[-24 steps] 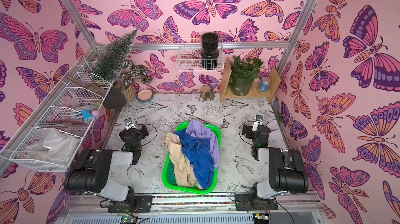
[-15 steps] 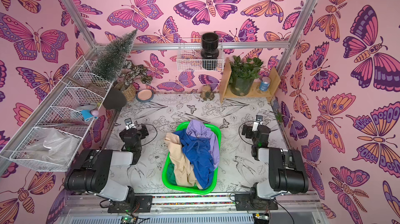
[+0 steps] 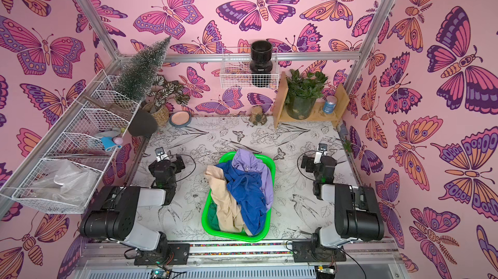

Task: Fold and stack t-shirts
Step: Pick up the T-shirt from the bin.

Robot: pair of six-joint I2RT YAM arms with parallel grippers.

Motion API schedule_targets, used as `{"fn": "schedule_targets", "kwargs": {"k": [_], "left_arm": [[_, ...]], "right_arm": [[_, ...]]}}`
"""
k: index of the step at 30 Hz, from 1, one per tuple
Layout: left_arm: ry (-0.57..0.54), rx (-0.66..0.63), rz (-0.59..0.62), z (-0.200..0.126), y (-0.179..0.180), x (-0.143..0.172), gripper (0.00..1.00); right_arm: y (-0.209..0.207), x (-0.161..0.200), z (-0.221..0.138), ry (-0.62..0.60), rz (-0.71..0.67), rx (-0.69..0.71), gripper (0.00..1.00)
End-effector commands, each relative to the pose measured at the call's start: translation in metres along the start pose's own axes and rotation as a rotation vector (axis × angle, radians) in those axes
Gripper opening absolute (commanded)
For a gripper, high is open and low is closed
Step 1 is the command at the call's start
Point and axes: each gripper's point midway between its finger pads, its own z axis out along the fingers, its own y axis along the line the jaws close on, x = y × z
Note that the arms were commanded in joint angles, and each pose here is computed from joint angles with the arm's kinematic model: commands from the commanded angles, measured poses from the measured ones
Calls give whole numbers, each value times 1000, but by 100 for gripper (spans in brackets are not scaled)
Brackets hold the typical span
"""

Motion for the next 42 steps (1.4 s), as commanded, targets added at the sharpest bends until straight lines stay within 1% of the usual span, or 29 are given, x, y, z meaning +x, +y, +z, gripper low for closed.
{"fn": "schedule_targets", "kwargs": {"k": [1, 13, 14, 15, 16, 17, 18, 19, 20, 21, 22, 23, 24, 25, 26, 27, 28, 29, 30, 31, 33, 34, 36, 37, 39, 40, 41, 42], "left_arm": [[13, -9, 12, -1, 2, 8, 100], [15, -10, 12, -1, 2, 9, 100], [15, -9, 12, -1, 2, 9, 100], [16, -9, 13, -1, 2, 9, 100], [14, -9, 12, -1, 2, 8, 100], [14, -9, 12, -1, 2, 8, 100], [14, -9, 12, -1, 2, 9, 100], [15, -9, 12, -1, 2, 9, 100], [17, -5, 11, -1, 2, 9, 100], [32, 17, 2, 2, 1, 10, 100], [49, 45, -15, 3, 2, 11, 100], [56, 51, -16, 3, 2, 11, 100], [56, 51, -17, 3, 2, 11, 100], [52, 51, -18, 4, 2, 11, 100], [52, 51, -17, 3, 2, 11, 100], [51, 52, -17, 3, 2, 11, 100], [51, 52, -17, 3, 2, 11, 100], [50, 51, -18, 3, 2, 11, 100], [50, 51, -16, 3, 2, 11, 100], [49, 53, -17, 3, 1, 11, 100], [50, 55, -15, 3, 1, 11, 100], [49, 54, -17, 3, 1, 11, 100], [52, 54, -19, 4, 1, 11, 100], [53, 56, -19, 4, 1, 11, 100], [45, 59, -15, 3, 1, 10, 100], [41, 61, -9, 3, 0, 6, 98], [57, 72, 10, 4, -4, -2, 93], [115, 73, 54, 3, -9, -4, 90]], "right_arm": [[1, 1, 0, -1, 6, -9, 99], [0, 1, -1, -2, 5, -6, 99], [-3, -5, -1, -28, 12, 18, 99], [-7, -13, -1, -11, 18, 49, 99], [-16, -26, -1, 48, 32, 99, 99], [-23, -44, -2, 127, 49, 145, 99], [-28, -62, -5, 181, 50, 173, 99], [-31, -88, -9, 210, 52, 193, 99], [-32, -114, -13, 210, 66, 203, 99], [-33, -139, -18, 176, 82, 206, 99], [-37, -163, -24, 121, 150, 237, 99], [-50, -179, -33, 65, 239, 315, 99], [-62, -182, -42, 21, 402, 391, 99], [-69, -178, -47, -14, 573, 413, 99], [-70, -164, -46, -5, 732, 383, 99], [-70, -150, -44, 38, 877, 359, 99], [-63, -145, -34, 87, 972, 272, 99], [-51, -148, -21, 125, 970, 172, 94], [-42, -148, -14, 164, 958, 122, 91], [-40, -149, -11, 169, 947, 109, 91], [-35, -157, -12, 118, 932, 64, 93], [-35, -160, -15, 92, 921, 59, 95], [-34, -160, -25, 85, 840, 101, 99], [-35, -159, -31, 97, 766, 150, 100], [-33, -156, -41, 126, 626, 241, 99], [-32, -154, -46, 146, 560, 289, 99], [-31, -151, -51, 167, 504, 331, 99], [-29, -149, -56, 175, 464, 362, 99]]}}
